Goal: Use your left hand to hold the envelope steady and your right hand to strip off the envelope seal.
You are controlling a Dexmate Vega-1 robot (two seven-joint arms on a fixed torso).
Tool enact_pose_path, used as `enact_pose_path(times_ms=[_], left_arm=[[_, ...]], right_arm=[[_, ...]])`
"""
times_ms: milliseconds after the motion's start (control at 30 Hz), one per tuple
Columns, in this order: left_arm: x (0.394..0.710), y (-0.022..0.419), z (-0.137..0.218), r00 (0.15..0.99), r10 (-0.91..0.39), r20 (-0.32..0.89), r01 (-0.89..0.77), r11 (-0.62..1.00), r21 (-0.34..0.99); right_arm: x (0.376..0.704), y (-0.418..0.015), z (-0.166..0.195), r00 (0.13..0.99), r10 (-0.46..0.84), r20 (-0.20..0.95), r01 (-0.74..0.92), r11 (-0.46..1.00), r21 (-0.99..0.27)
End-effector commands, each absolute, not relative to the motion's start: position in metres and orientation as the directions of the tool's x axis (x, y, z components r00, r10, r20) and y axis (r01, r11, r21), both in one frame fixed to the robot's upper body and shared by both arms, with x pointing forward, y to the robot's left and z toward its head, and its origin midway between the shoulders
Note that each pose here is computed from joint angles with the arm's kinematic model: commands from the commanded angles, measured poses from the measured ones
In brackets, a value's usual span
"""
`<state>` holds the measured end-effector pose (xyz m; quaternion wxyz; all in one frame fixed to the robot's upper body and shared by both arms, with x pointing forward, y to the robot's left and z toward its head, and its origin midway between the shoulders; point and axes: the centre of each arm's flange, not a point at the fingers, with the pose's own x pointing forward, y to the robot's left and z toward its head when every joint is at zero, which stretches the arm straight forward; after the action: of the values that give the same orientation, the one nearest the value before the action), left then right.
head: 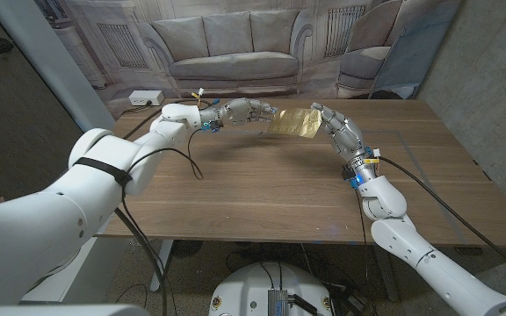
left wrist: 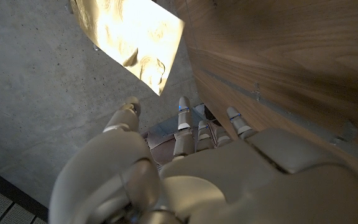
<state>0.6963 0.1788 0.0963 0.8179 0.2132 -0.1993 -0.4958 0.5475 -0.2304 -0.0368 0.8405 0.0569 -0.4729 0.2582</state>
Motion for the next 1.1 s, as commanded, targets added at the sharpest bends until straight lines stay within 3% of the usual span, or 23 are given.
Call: enact_pose_path(times_ms=[33, 367, 633, 1100], left_arm=[[0.695, 0.148, 0.095, 0.386, -0.914, 0.12, 0.779, 0.393, 0.489], [0.697, 0.136, 0.091, 0.383, -0.914, 0.131, 0.814, 0.401, 0.42], [0.698, 0.136, 0.094, 0.394, -0.916, 0.074, 0.804, 0.383, 0.455], [0.697, 0.139, 0.096, 0.399, -0.91, 0.11, 0.786, 0.401, 0.469]], right_arm=[[0.544, -0.228, -0.032, 0.381, 0.379, 0.843, -0.506, 0.849, -0.152], [0.544, -0.227, -0.032, 0.397, 0.348, 0.849, -0.498, 0.859, -0.119], [0.546, -0.227, -0.031, 0.401, 0.338, 0.852, -0.494, 0.863, -0.11], [0.554, -0.228, -0.033, 0.434, 0.289, 0.853, -0.484, 0.873, -0.049]])
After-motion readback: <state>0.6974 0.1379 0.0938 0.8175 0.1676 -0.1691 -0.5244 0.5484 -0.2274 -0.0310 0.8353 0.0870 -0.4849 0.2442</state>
